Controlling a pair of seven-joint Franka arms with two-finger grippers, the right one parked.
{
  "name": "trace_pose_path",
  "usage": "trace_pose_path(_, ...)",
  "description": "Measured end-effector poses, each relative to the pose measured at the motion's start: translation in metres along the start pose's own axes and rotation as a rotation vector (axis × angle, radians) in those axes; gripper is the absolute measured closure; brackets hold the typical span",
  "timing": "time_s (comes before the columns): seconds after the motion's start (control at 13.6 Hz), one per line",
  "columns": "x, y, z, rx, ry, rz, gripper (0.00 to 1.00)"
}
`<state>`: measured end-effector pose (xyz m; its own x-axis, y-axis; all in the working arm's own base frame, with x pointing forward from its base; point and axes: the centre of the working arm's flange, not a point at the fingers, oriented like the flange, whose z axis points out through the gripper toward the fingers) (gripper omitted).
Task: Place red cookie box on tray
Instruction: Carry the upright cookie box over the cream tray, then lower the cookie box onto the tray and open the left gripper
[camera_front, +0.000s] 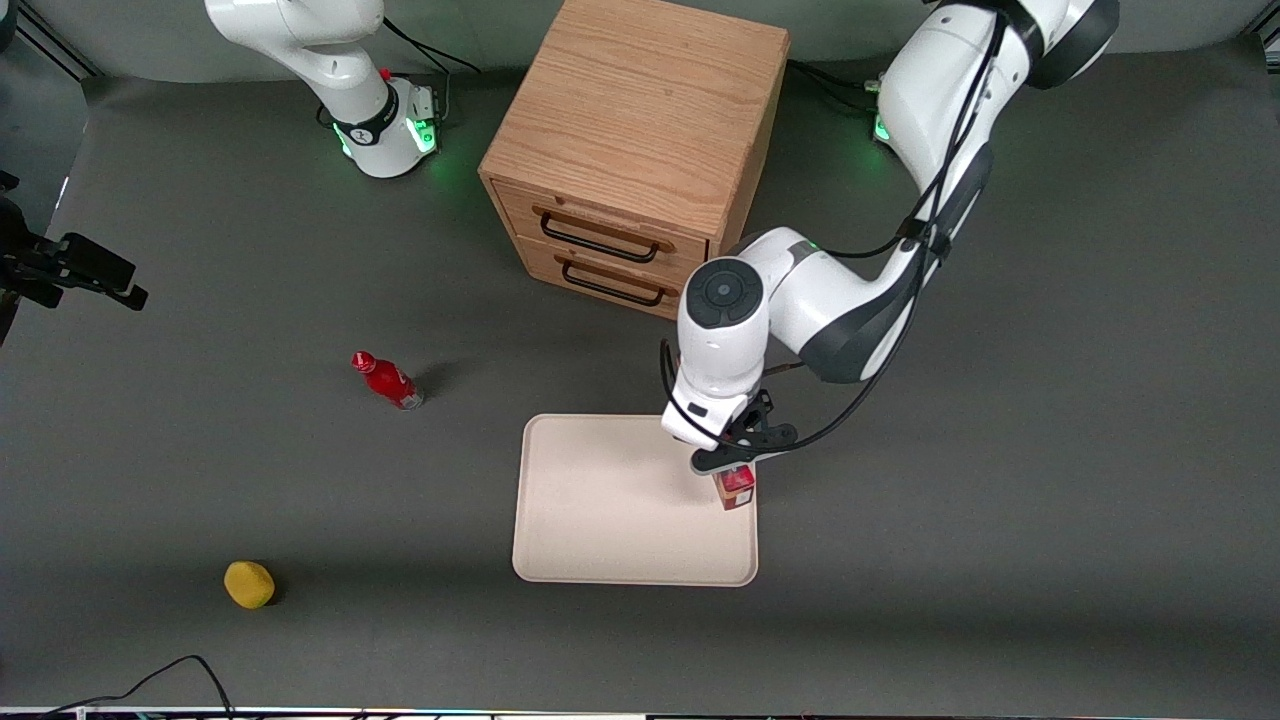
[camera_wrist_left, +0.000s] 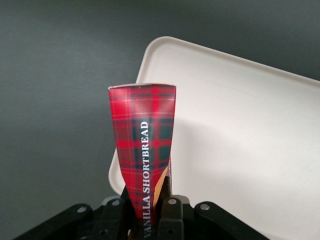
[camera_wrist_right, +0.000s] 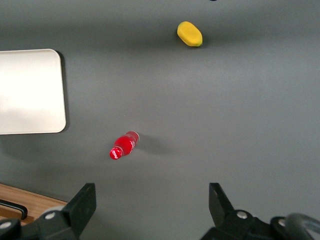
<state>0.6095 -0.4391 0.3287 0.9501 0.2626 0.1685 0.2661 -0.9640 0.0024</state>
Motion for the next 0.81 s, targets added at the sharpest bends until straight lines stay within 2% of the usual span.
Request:
trace_pose_path(0.22, -0.003, 0.005, 0.028, 0.001, 0.019, 0.027, 0.77)
trace_pose_path(0.44, 0.004, 0.003, 0.051, -0.016, 0.052, 0.023, 0.77)
trace_pose_path(0.81, 0.014, 0.005, 0.060, -0.036, 0.064, 0.008, 0.77)
